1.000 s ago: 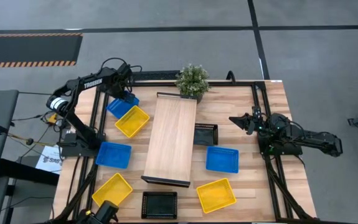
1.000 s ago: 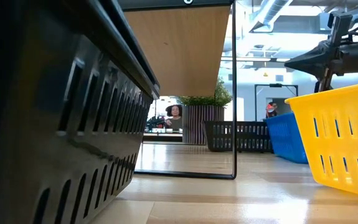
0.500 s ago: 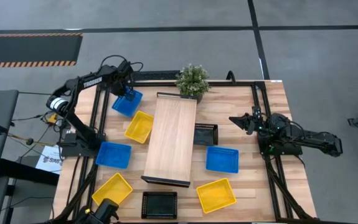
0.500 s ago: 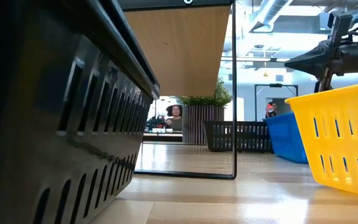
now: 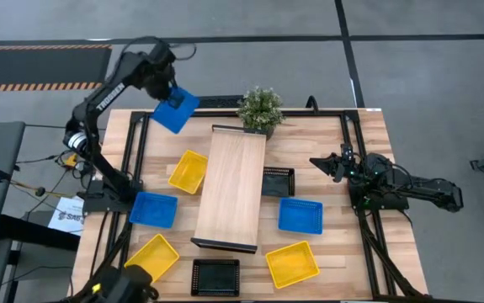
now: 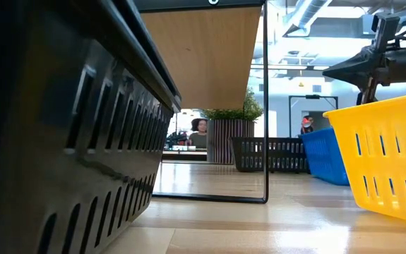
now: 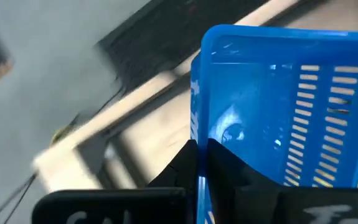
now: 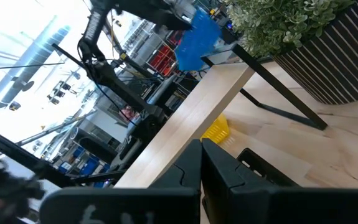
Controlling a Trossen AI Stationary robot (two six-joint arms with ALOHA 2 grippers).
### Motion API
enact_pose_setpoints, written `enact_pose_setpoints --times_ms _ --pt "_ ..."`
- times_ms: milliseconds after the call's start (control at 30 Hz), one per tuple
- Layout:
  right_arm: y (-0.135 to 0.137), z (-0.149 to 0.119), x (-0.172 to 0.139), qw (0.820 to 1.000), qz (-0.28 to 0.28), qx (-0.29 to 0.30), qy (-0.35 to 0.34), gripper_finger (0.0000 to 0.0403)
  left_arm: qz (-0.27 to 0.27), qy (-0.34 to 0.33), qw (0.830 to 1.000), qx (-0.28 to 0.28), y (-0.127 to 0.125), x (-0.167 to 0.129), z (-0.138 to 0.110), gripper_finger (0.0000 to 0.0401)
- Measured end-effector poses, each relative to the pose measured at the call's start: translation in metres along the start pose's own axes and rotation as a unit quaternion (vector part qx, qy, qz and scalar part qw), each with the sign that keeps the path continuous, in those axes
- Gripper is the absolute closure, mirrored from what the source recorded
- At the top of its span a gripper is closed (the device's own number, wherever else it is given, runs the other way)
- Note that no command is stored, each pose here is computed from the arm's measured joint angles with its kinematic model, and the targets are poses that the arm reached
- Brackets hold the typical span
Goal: Stack baskets on shelf by color
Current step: Put the top left blue basket on the shelf
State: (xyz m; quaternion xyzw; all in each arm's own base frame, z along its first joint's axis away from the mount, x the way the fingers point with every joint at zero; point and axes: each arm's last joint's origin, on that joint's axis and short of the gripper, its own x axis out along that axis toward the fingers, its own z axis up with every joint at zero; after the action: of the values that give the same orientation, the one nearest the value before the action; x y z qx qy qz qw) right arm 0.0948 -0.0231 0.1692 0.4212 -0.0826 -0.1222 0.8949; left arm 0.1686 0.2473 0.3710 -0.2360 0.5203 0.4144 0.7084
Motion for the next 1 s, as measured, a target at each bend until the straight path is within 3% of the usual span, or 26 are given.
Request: enact_pose_setpoints --times_ms 100,233,500,700,1000 --pt "0.000 0.000 0.000 1.000 0.000 0.000 0.000 0.0377 -0.073 -0.044 0.995 0.049 -0.019 -0.031 0.005 0.0401" --pt "0.000 0.000 0.000 1.000 0.000 0.000 0.000 0.0377 -0.133 -0.089 0.974 0.162 -0.055 -0.063 0.003 0.0401" --pt "0.000 0.000 0.000 1.000 0.000 0.000 0.000 0.0377 -0.212 -0.147 0.907 0.333 -0.126 -0.104 -0.020 0.0401" --pt "0.000 0.000 0.000 1.000 -0.001 0.000 0.002 0.0377 -0.226 -0.145 0.880 0.392 -0.160 -0.100 -0.025 0.0401" --pt "0.000 0.000 0.000 1.000 -0.002 0.004 0.002 0.0377 -0.201 -0.062 0.867 0.452 -0.196 -0.039 -0.004 0.0401"
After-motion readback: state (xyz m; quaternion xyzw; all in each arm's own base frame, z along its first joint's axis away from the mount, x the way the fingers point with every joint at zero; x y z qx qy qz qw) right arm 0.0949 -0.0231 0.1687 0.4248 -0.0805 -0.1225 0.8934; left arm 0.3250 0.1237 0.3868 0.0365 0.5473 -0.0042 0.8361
